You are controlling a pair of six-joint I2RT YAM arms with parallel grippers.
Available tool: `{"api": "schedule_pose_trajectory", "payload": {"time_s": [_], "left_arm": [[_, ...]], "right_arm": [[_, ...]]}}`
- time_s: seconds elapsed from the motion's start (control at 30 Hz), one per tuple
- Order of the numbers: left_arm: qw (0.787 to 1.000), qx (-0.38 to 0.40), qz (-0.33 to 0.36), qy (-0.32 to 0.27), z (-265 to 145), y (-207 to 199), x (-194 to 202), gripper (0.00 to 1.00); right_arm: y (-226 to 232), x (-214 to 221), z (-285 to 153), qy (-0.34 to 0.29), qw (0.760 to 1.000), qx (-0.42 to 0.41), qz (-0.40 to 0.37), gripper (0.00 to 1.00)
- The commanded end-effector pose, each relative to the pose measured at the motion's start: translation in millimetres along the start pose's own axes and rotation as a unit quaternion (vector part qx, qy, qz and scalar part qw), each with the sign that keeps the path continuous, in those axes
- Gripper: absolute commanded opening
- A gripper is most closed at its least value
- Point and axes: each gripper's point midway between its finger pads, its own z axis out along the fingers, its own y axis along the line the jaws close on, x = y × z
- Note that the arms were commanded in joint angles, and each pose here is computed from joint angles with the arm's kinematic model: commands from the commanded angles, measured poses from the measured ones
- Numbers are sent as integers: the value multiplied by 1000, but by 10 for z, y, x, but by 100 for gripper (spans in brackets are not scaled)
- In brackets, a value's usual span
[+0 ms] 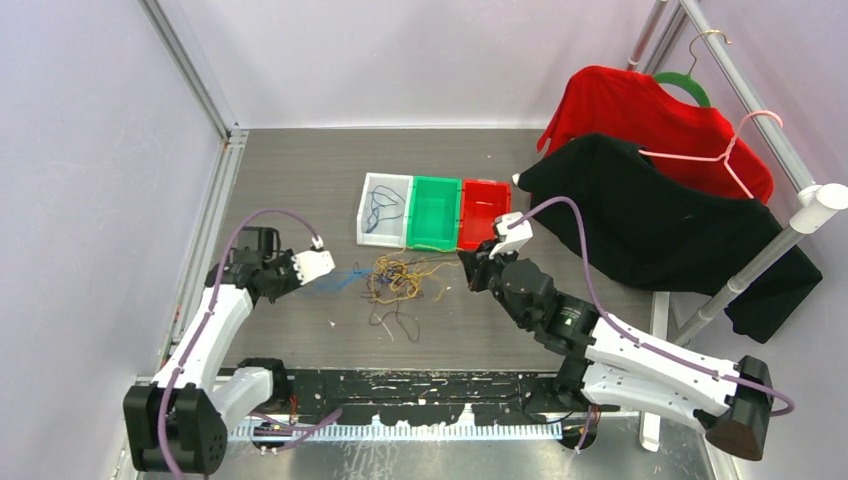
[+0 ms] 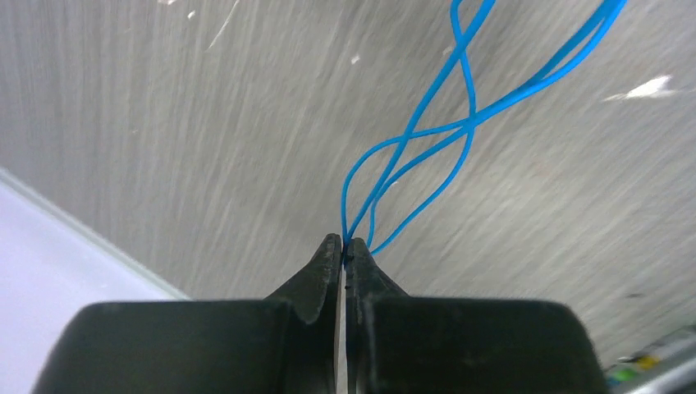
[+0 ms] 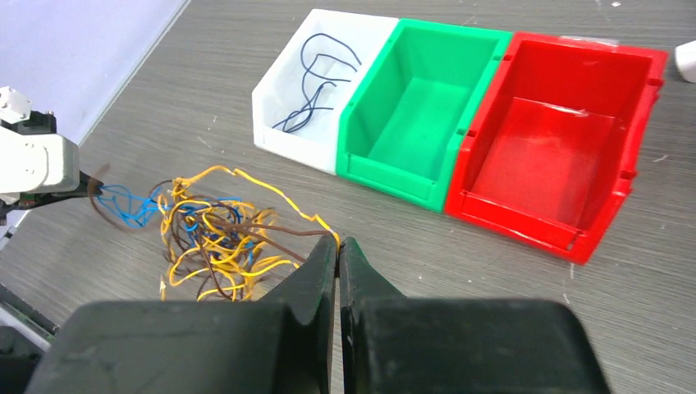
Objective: Untangle the cables
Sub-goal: Untie the cable.
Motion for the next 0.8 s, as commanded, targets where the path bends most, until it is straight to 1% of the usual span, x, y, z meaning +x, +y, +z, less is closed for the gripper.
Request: {"api": "schedule_pose_trajectory", "payload": {"time_s": [0.0, 0.1, 0.17, 0.33, 0.4, 0.47, 0.53, 0.57, 0.6, 0.63, 0.67, 0.7, 0.77], "left_arm": [[997, -47, 34, 52, -15, 288, 397, 0], [993, -62, 63, 79, 46, 358, 658, 0], [991, -72, 67, 91, 75, 440, 771, 0], [990, -52, 42, 122, 178, 565, 1007, 0], [993, -41, 21, 109, 181, 594, 957, 0], [996, -26, 7, 81, 153, 585, 828, 0], [999, -2, 4, 48, 98, 520, 666, 0], [999, 9, 5, 34, 50, 496, 577, 12], [1000, 23, 3, 18, -2, 448, 482, 33], [999, 42, 1, 2, -77, 386, 383, 58], [998, 61, 3, -14, -151, 327, 286, 88], [997, 78, 1, -29, -236, 283, 176, 99], [992, 113, -5, -55, -407, 190, -78, 100]], "right_arm": [[-173, -429, -126, -52, 998, 35, 13, 1], [-204, -446, -173, -50, 998, 39, 11, 1], [-241, -446, -195, -51, 998, 45, 9, 1], [-311, -434, -230, -44, 997, 59, 3, 1], [-242, -380, -221, -31, 999, 41, 8, 4], [-122, -298, -197, -13, 1000, 12, 15, 7], [35, -192, -158, 9, 999, -24, 26, 7], [115, -140, -128, 19, 998, -40, 34, 7], [200, -85, -105, 29, 997, -58, 42, 7], [279, -49, -83, 36, 995, -74, 51, 7], [401, -19, -68, 45, 992, -100, 63, 7], [475, 11, -51, 52, 989, -115, 72, 7], [598, 43, -10, 61, 985, -137, 81, 6]]}}
